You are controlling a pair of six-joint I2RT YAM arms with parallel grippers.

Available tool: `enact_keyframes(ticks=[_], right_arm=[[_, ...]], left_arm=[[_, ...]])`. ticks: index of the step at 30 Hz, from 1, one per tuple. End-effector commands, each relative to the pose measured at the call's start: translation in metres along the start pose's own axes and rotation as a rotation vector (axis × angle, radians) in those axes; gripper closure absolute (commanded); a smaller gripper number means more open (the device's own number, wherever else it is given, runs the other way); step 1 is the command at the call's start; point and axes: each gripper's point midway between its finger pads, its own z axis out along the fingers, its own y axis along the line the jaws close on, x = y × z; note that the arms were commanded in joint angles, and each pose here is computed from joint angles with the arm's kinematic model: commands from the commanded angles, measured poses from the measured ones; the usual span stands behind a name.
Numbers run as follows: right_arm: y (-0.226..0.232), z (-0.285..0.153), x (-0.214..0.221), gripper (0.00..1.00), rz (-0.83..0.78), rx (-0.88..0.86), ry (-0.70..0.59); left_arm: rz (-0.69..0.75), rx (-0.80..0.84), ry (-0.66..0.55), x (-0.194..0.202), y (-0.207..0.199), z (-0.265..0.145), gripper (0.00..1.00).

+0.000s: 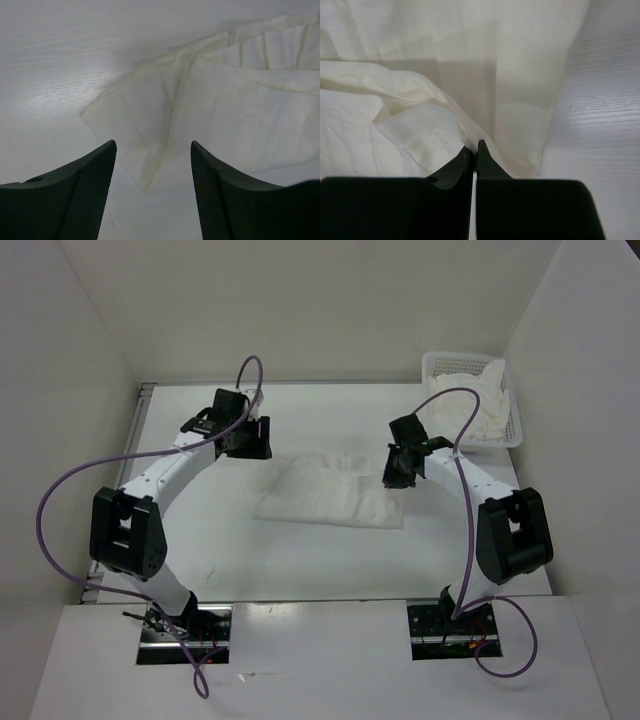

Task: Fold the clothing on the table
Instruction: Fold the skirt

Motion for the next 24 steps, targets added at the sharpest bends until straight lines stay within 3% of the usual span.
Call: enact_keyframes(ticks=[1, 3, 6, 10, 16, 24], right_arm=[[0.012, -0.011, -0.008, 1.00, -0.025, -0.043, -0.043], [0.012, -0.011, -0.008, 1.00, -0.025, -0.043, -0.043], [0.012, -0.011, -0.008, 1.00, -0.025, -0.043, -0.043], [0.010, -0.008, -0.007, 1.00, -0.025, -0.030, -0.040], [0.010, -0.008, -0.007, 1.00, -0.025, -0.030, -0.040], [0.008, -0.005, -0.006, 1.00, -0.025, -0.017, -0.037]], left_arm=[[0.009, 0.207, -0.107, -0.040, -0.028, 0.000, 0.33], [-0.042, 0.279, -0.149, -0.048, -0.025, 0.002, 0.36], [-0.136, 0.282, -0.111, -0.039, -0.018, 0.022, 0.49], [-0.152, 0.262, -0.006, -0.023, -0.012, 0.054, 0.49], [-0.154, 0.388, 0.100, 0.003, -0.028, 0.078, 0.47], [-0.143, 0.440, 0.152, 0.018, -0.036, 0.089, 0.47]])
